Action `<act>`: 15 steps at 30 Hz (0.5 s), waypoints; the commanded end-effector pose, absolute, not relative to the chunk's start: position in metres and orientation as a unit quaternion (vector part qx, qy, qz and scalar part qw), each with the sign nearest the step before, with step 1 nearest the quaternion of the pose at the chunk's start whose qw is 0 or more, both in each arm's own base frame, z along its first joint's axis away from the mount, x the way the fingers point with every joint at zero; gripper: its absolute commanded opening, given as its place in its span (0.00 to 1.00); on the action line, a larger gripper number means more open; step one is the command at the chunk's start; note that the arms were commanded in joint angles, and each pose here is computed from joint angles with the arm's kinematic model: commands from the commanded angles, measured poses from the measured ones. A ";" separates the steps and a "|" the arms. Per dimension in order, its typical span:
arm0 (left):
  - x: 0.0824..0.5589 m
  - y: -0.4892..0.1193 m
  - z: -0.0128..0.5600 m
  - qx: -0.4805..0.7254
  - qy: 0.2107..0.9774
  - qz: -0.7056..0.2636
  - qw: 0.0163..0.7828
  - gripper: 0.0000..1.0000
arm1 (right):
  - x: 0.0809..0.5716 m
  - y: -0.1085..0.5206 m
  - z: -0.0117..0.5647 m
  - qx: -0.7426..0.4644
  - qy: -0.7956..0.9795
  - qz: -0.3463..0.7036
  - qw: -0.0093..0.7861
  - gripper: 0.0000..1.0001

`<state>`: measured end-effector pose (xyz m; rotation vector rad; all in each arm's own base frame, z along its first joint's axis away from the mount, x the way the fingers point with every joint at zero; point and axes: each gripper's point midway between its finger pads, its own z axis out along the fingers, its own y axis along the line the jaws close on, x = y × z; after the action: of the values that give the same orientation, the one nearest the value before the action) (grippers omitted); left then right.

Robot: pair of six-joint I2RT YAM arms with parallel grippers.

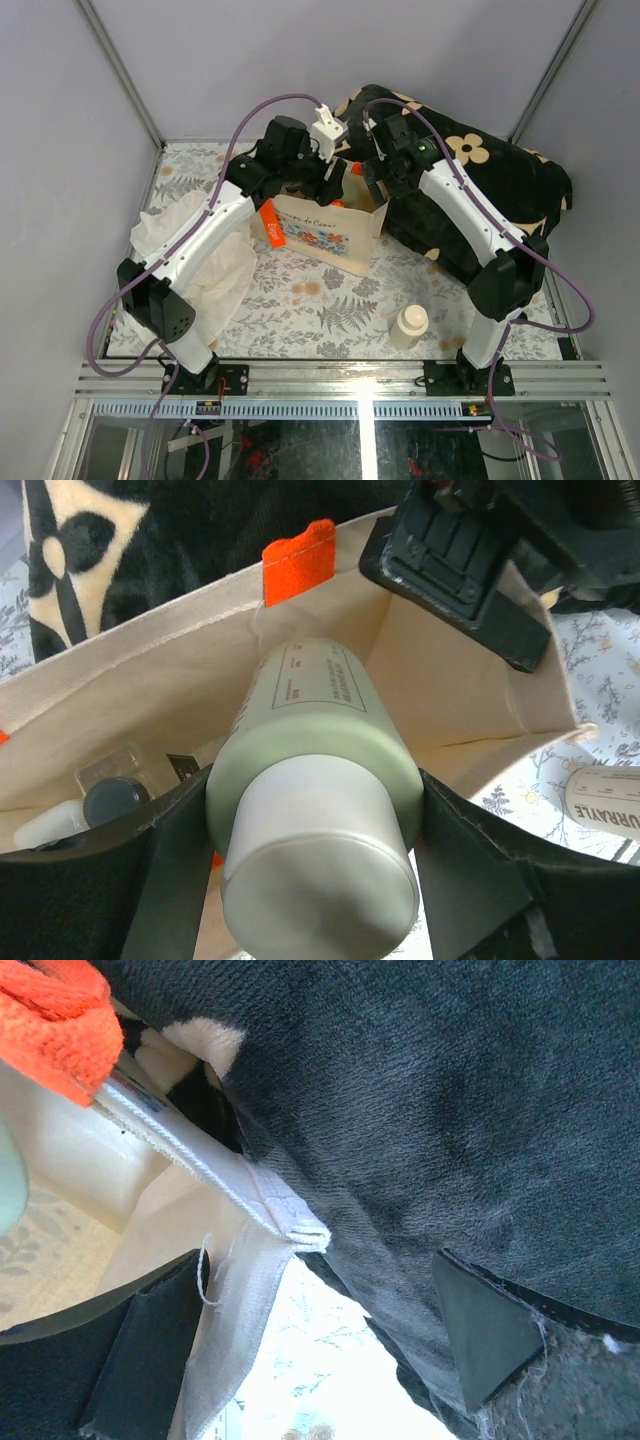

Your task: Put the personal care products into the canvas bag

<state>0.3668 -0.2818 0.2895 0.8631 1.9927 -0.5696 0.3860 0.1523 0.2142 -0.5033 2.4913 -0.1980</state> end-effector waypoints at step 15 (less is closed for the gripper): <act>0.409 -0.263 0.247 0.339 0.830 -0.118 0.427 0.00 | 0.373 0.134 0.222 -0.139 0.944 -0.092 0.286 0.99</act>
<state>0.3870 -0.2663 0.2195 0.8799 2.1879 -0.3885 0.3794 0.1523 0.2080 -0.4148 2.5333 -0.1815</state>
